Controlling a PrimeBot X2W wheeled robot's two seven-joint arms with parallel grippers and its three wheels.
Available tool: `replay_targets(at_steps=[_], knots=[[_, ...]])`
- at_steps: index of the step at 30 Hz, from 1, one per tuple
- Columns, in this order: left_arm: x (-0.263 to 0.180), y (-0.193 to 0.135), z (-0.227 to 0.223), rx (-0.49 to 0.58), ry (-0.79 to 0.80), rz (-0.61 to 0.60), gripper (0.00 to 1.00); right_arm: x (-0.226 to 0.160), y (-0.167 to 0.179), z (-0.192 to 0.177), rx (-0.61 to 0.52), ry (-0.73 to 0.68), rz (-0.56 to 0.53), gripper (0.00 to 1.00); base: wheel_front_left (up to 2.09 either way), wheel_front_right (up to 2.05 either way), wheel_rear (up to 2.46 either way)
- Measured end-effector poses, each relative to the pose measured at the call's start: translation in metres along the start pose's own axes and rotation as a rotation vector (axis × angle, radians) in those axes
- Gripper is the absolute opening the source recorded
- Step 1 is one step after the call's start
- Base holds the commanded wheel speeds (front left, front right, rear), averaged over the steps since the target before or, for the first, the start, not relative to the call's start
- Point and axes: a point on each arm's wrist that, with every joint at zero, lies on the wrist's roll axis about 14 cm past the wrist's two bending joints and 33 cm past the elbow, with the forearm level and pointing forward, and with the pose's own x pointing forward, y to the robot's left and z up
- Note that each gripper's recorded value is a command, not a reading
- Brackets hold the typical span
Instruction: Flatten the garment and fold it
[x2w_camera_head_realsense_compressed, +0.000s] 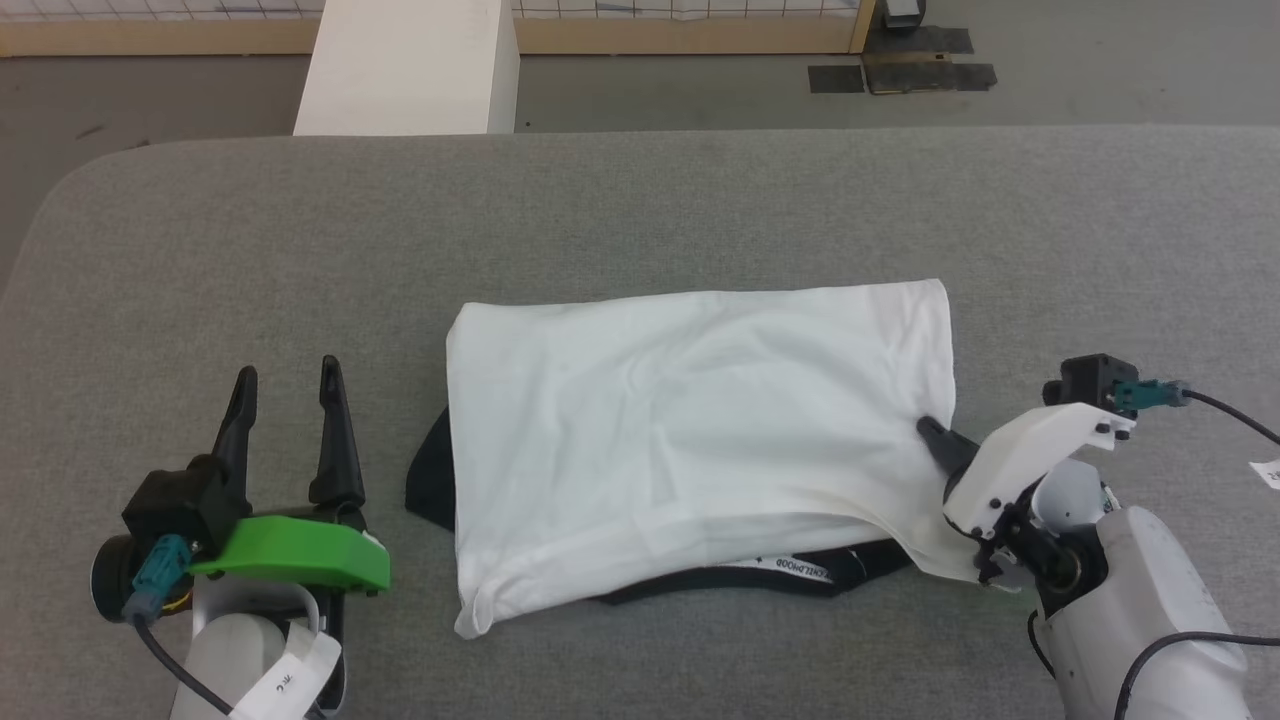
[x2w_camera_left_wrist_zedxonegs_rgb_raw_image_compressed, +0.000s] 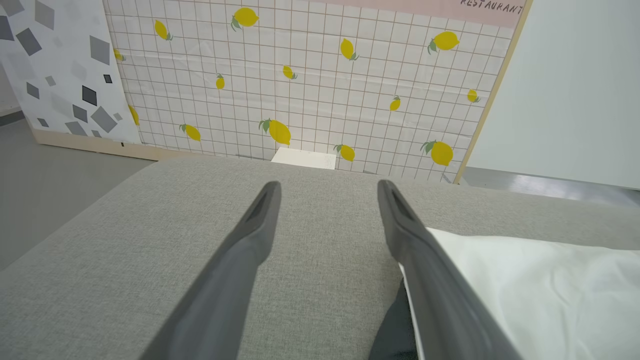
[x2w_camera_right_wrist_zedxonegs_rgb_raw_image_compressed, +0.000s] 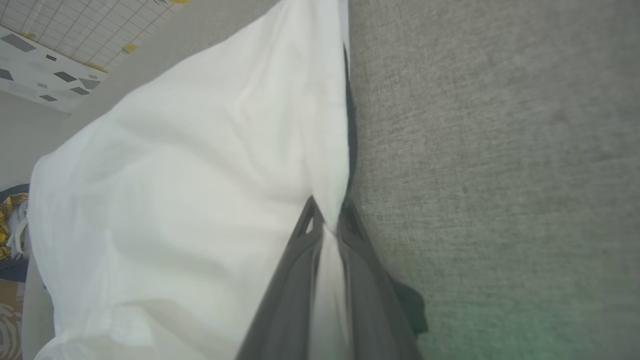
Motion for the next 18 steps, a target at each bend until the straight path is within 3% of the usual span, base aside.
replay_targets(at_steps=[6, 12, 18], knots=[[0.0, -0.003, -0.003, -0.006, 0.009, -0.009, 1.0, -0.018, -0.028, 0.032, 0.007, -0.158, -0.079, 0.0, 0.0, 0.0, 0.0], [0.0, -0.008, -0.003, -0.006, 0.008, -0.021, 1.0, -0.063, -0.091, 0.059, -0.052, -0.281, -0.284, 0.0, 0.0, 0.0, 0.0], [0.0, -0.011, -0.004, -0.009, 0.011, -0.031, 1.0, -0.096, -0.11, 0.08, -0.135, -0.324, -0.384, 0.0, 0.0, 0.0, 0.0]])
